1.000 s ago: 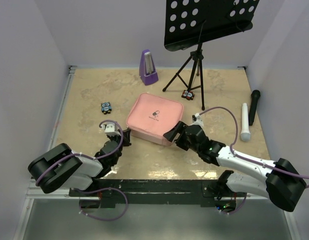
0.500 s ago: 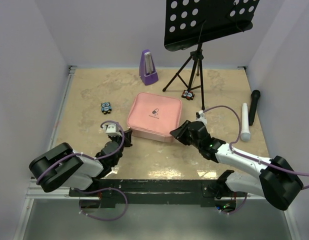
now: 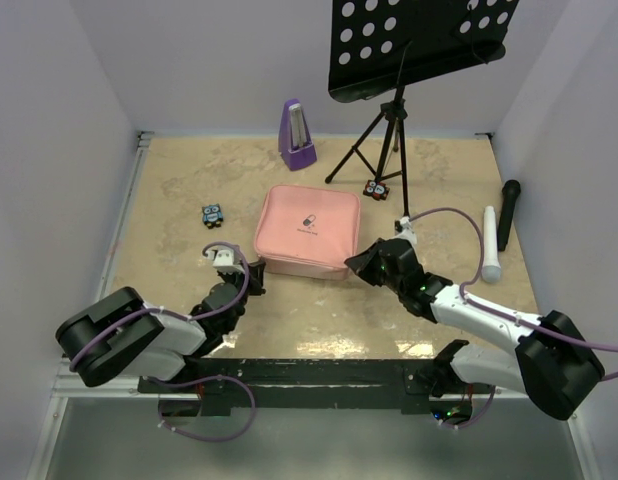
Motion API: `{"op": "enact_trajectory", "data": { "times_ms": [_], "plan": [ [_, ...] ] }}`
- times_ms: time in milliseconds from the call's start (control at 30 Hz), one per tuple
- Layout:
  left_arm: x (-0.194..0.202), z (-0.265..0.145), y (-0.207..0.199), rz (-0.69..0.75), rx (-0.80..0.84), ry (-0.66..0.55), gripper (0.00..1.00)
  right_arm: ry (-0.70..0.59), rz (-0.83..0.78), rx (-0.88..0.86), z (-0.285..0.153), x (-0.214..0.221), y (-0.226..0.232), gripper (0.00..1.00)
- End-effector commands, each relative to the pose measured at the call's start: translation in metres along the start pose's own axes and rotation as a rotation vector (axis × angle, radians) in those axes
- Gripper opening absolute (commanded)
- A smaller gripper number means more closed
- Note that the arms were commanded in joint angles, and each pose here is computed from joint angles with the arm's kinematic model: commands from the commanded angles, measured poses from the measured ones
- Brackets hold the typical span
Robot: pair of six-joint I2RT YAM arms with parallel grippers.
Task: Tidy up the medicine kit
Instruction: Zip the medicine box at the center of the board.
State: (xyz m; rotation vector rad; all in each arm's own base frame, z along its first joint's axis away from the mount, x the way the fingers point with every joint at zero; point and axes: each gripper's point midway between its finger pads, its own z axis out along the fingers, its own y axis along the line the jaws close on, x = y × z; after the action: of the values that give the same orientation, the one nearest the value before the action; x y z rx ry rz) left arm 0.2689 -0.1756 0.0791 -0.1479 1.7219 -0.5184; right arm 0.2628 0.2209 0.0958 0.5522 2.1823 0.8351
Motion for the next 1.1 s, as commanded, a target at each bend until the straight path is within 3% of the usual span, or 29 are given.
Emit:
{"op": "enact_trajectory", "data": {
  "times_ms": [0,1067],
  "plan": [
    [0.000,-0.011,0.001,0.002,0.028,0.000,0.00,-0.017,-0.082,0.000,-0.002,-0.008,0.002,0.00],
    [-0.051,0.028,0.064,-0.025,-0.261,-0.122,0.00,-0.067,-0.146,0.035,-0.017,-0.041,-0.030,0.00]
  ]
}}
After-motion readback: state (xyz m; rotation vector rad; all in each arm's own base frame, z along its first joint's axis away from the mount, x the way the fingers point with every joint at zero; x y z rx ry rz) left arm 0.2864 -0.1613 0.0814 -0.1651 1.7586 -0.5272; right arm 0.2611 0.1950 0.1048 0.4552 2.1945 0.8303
